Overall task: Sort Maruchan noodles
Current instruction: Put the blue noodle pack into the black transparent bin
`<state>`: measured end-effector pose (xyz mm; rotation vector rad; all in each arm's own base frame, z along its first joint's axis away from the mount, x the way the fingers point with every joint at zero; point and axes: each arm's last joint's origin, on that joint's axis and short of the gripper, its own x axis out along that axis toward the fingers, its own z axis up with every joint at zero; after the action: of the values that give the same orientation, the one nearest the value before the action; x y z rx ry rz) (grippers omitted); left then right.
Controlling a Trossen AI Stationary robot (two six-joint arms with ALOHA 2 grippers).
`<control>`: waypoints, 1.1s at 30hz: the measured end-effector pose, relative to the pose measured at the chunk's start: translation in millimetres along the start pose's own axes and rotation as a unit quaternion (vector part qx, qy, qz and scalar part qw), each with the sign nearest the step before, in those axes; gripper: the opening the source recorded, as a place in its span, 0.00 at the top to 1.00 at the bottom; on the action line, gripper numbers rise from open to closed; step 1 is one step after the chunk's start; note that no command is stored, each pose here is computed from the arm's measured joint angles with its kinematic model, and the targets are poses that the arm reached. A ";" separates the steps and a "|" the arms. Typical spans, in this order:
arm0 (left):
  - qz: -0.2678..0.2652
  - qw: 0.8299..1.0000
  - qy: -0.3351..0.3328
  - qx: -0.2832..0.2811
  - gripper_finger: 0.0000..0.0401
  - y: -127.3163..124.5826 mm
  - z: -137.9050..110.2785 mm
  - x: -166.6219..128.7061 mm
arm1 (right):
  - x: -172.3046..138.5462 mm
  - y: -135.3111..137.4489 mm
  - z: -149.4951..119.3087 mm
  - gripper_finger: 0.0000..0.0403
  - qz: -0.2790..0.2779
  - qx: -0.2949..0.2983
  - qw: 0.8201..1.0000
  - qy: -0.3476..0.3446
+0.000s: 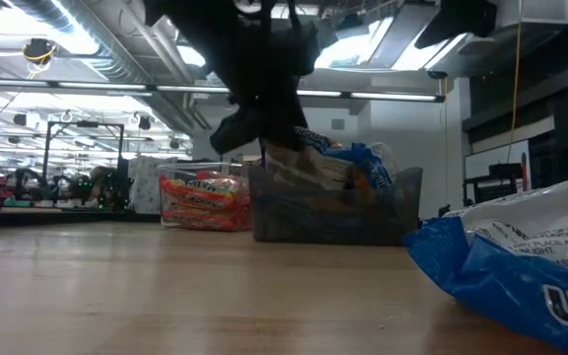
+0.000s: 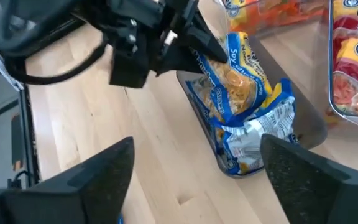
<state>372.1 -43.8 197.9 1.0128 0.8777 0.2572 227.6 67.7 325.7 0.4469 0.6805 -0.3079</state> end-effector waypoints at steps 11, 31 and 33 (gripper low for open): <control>-0.127 0.986 -0.009 -0.110 0.70 3.5 3.9 -7.2 | 11.1 2.9 -2.4 0.11 -0.017 -0.003 1.000 0.006; -0.187 0.956 0.059 -0.219 0.70 41.7 37.0 -105.4 | 88.0 -9.5 15.3 0.36 -0.048 -0.061 0.997 -0.028; -0.171 0.953 0.079 -0.240 0.70 49.1 34.9 -119.6 | 103.8 -14.7 17.7 0.45 -0.054 -0.064 0.996 -0.022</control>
<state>330.6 -107.0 308.4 0.3835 1.0548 0.2431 307.5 33.1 264.8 0.2806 0.6781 -0.3733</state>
